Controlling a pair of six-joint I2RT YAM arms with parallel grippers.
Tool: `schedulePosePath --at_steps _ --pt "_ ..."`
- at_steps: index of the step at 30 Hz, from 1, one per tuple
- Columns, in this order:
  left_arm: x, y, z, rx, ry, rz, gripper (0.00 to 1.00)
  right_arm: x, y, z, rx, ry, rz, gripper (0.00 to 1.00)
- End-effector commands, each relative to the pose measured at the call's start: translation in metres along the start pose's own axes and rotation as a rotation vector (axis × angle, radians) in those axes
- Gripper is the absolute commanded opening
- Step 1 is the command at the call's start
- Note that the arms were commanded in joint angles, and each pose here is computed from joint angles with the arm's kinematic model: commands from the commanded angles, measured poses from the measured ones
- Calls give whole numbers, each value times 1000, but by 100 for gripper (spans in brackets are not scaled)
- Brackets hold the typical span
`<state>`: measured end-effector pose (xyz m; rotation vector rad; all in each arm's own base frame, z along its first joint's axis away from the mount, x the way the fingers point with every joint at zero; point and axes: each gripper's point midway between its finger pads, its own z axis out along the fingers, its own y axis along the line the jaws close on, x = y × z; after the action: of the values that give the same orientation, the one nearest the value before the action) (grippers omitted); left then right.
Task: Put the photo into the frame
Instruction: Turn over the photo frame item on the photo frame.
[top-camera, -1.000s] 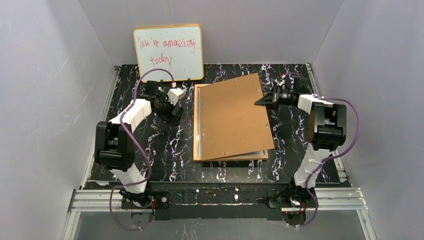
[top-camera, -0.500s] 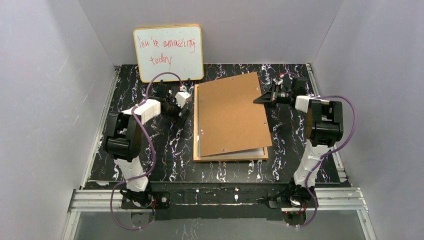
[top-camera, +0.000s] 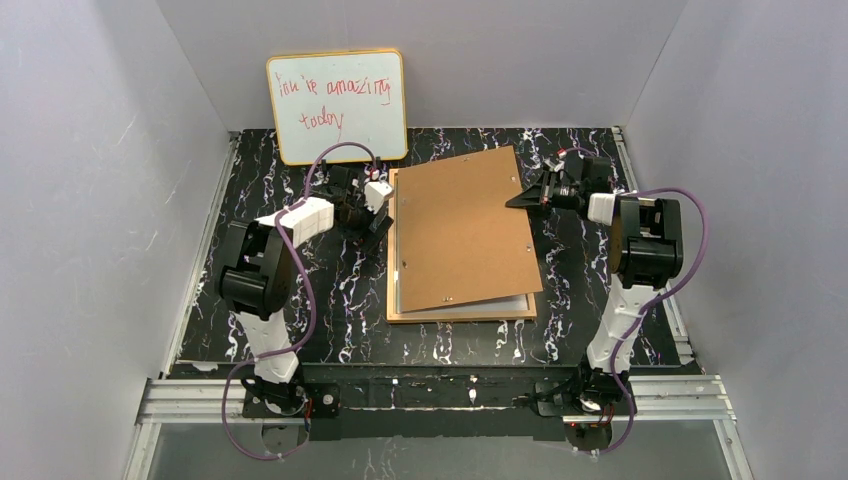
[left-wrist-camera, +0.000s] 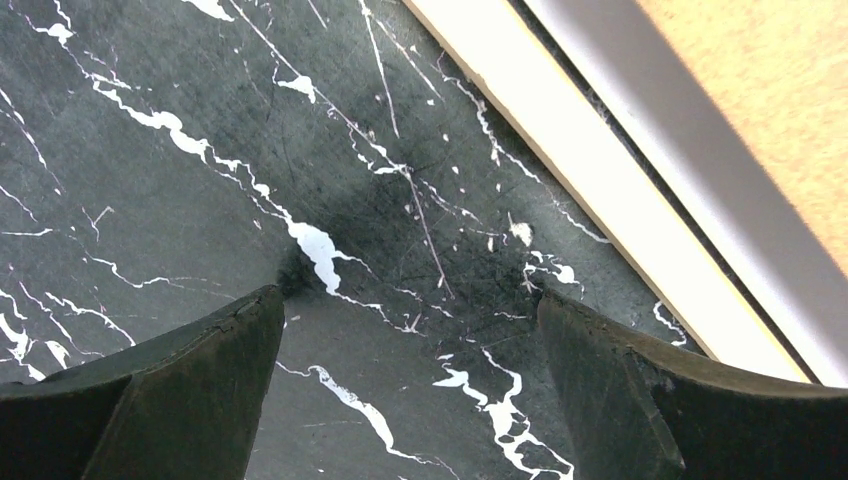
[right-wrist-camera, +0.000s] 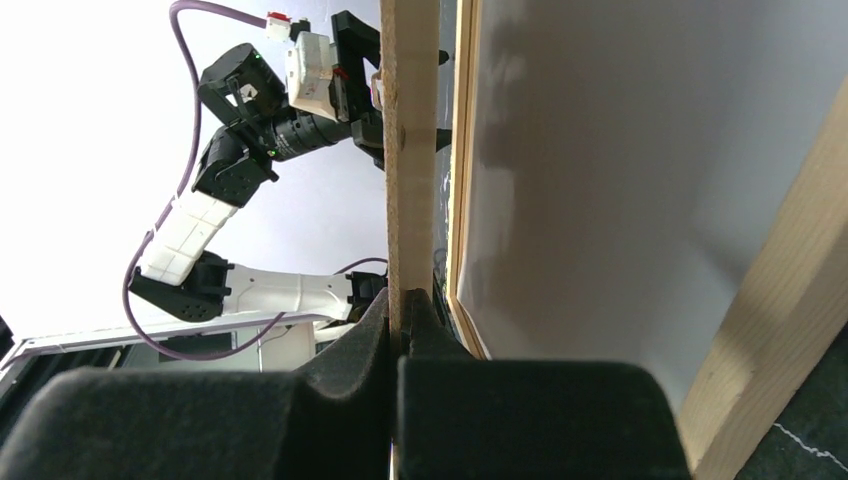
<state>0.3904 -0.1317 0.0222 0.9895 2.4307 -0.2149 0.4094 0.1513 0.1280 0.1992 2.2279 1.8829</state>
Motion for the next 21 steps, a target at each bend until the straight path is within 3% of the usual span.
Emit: schedulePosePath --at_steps 1,21 --pt "-1 1 5 -18 22 -10 96 -1 17 -1 -59 47 -27 1" --pt "5 -10 11 16 45 -4 96 0 -1 8 -40 44 -20 1"
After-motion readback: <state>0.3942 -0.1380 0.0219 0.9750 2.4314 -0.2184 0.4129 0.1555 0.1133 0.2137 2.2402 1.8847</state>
